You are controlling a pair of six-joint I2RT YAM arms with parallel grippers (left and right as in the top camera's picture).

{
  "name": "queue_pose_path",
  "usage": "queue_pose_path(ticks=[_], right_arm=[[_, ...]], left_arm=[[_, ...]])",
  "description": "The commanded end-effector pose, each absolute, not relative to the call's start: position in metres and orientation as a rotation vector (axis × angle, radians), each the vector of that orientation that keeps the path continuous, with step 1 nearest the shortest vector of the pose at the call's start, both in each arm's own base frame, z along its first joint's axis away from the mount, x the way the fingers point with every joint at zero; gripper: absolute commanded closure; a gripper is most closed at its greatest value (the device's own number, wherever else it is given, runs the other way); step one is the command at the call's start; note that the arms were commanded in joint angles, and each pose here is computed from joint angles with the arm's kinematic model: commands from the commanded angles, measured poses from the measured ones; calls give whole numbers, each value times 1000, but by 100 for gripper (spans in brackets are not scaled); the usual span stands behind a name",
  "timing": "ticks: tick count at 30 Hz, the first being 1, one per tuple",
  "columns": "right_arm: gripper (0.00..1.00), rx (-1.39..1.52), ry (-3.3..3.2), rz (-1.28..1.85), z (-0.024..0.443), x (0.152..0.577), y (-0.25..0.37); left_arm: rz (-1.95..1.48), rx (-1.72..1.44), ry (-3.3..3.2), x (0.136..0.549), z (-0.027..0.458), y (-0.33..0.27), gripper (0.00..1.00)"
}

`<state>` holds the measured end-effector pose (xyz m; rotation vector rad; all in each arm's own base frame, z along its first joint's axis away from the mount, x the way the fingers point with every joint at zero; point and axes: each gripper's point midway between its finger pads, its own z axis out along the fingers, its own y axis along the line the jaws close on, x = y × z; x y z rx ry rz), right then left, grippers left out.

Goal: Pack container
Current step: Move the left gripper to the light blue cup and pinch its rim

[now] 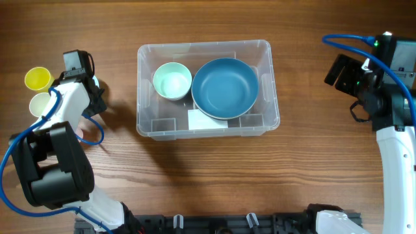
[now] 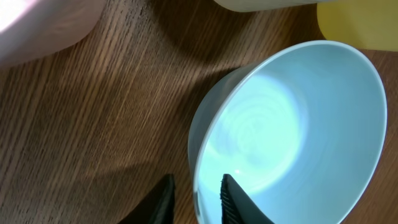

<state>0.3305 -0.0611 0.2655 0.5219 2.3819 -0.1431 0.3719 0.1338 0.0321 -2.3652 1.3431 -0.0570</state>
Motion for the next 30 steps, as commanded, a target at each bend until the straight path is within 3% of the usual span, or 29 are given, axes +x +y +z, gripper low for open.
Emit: queue_pose_path(ticks=[1,16,21,30], right_arm=[[0,549,2370,-158,268,332,-65],[0,549,2370,-158,268,332,-65],[0,549,2370,-158,268,332,-65],[0,549,2370,-158,268,332,-65]], left_arm=[[-16,-2360,1348,367,26,138,75],[-15,-2361,1348,367,26,138,76],[-11,-2352,1364,367,26,138,94],[-10,-2345,1376,367,26,138,96]])
